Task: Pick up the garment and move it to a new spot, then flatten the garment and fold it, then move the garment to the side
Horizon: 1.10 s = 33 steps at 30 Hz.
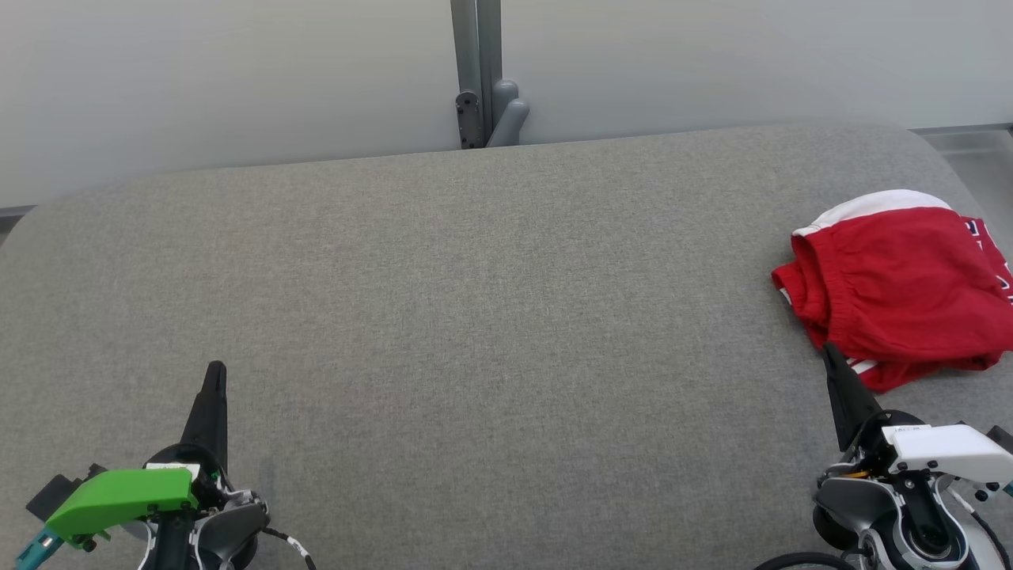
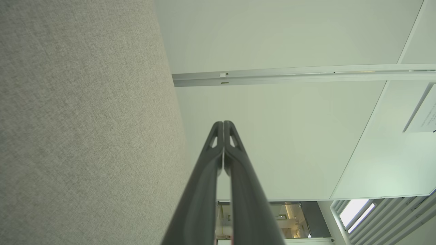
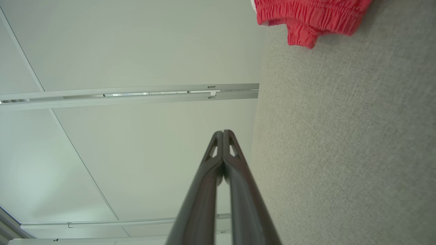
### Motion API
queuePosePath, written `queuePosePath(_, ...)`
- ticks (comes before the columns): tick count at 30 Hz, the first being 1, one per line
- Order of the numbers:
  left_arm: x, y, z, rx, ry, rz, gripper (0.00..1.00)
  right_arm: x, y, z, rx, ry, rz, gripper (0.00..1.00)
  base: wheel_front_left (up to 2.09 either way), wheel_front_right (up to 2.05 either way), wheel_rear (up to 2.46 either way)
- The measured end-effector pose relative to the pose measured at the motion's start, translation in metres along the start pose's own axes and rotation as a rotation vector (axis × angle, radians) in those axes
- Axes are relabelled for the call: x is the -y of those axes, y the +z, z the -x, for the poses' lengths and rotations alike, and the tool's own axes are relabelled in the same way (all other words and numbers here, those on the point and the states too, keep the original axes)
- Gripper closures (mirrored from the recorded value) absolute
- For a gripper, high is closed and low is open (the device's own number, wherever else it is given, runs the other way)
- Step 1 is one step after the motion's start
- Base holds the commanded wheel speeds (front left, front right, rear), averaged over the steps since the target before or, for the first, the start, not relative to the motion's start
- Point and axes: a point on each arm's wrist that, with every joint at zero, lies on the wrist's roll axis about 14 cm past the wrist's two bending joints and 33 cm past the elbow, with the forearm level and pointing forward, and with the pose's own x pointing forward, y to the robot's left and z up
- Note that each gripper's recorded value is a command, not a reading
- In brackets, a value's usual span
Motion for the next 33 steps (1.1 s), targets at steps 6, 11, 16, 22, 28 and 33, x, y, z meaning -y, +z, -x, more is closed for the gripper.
queuePosePath(6,0.0000,0.0000,0.0000,0.000,0.000,0.000,1.00,0.0000,0.0000,0.0000,0.000,0.000,0.000,1.00,0.00,0.00,0.00)
queuePosePath(11,0.0000,0.0000,0.0000,0.000,0.000,0.000,1.00,0.0000,0.0000,0.0000,0.000,0.000,0.000,1.00,0.00,0.00,0.00)
queuePosePath(16,0.0000,0.0000,0.0000,0.000,0.000,0.000,1.00,0.0000,0.0000,0.0000,0.000,0.000,0.000,1.00,0.00,0.00,0.00)
queuePosePath(22,0.0000,0.0000,0.0000,0.000,0.000,0.000,1.00,0.0000,0.0000,0.0000,0.000,0.000,0.000,1.00,0.00,0.00,0.00)
queuePosePath(28,0.0000,0.0000,0.0000,0.000,0.000,0.000,1.00,0.0000,0.0000,0.0000,0.000,0.000,0.000,1.00,0.00,0.00,0.00)
queuePosePath(33,0.0000,0.0000,0.0000,0.000,0.000,0.000,1.00,0.0000,-0.0001,0.0000,0.000,0.000,0.000,1.00,0.00,0.00,0.00)
